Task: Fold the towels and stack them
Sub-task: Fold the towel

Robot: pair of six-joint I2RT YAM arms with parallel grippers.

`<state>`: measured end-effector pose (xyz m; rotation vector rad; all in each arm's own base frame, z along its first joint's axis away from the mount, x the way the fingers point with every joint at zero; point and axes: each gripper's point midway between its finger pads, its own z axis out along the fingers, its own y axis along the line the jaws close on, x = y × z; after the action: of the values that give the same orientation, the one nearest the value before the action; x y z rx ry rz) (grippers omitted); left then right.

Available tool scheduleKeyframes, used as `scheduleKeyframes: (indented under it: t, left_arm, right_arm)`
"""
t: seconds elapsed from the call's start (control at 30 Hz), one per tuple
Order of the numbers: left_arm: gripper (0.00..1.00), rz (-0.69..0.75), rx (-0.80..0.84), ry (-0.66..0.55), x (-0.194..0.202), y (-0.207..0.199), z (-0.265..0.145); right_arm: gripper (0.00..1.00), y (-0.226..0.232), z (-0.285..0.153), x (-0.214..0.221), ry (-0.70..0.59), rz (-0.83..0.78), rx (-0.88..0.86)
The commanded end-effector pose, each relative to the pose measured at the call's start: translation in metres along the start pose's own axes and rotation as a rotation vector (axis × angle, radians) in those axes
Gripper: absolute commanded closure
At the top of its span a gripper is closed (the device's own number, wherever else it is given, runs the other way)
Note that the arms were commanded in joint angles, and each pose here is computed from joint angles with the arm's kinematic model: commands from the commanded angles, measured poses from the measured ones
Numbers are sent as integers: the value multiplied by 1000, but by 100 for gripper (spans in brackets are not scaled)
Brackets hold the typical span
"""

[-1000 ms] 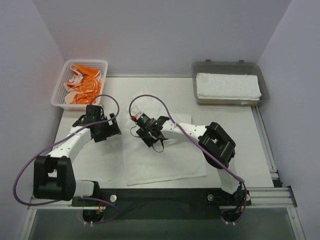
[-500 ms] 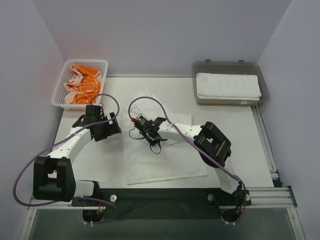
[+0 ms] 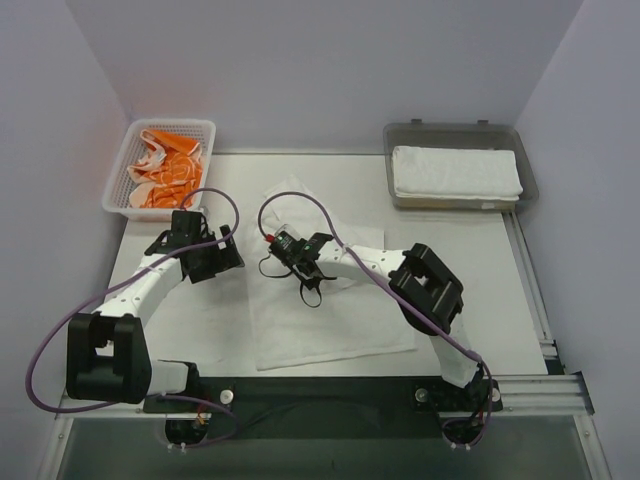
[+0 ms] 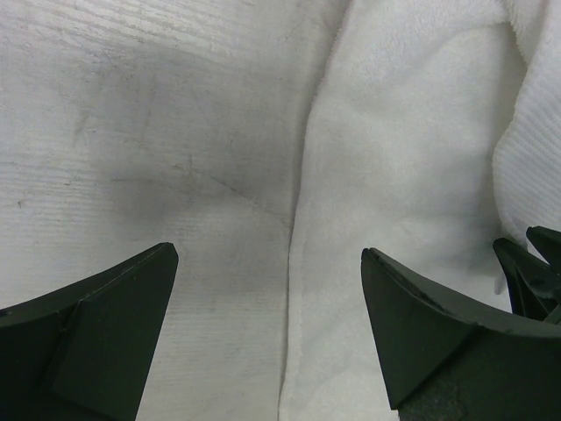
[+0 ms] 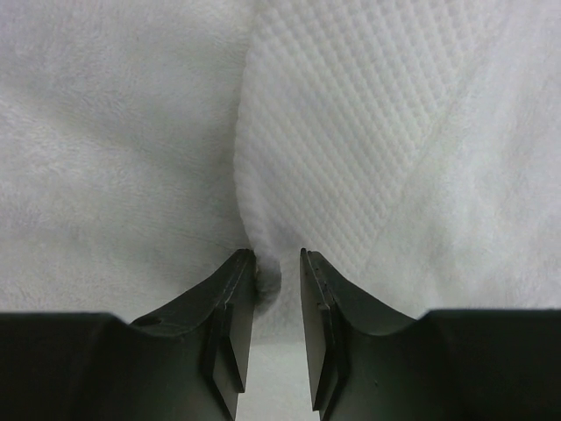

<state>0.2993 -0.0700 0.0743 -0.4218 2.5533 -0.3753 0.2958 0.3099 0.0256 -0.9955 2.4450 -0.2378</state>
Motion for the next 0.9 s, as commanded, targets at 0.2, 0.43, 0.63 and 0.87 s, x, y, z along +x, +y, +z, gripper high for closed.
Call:
scheduleKeyframes:
  t: [0.2,0.43,0.63,0.87]
  left_arm:
    - [2,15,43,-55,-14,-9,-5]
    - [2,13,47,-50,-13,-9,-4]
    - [3,11,51,-43,-12,-10,-4]
    - [2,11,53,-38,-11,-10,-3]
  right_arm:
    - [73,-42,-32,-12,-36,33,117]
    - [75,-46,-30,-8,-22,90,106]
    - [78,-33,-19,1,17,101,56]
    - [79,-19,-13,2,35,103,-1]
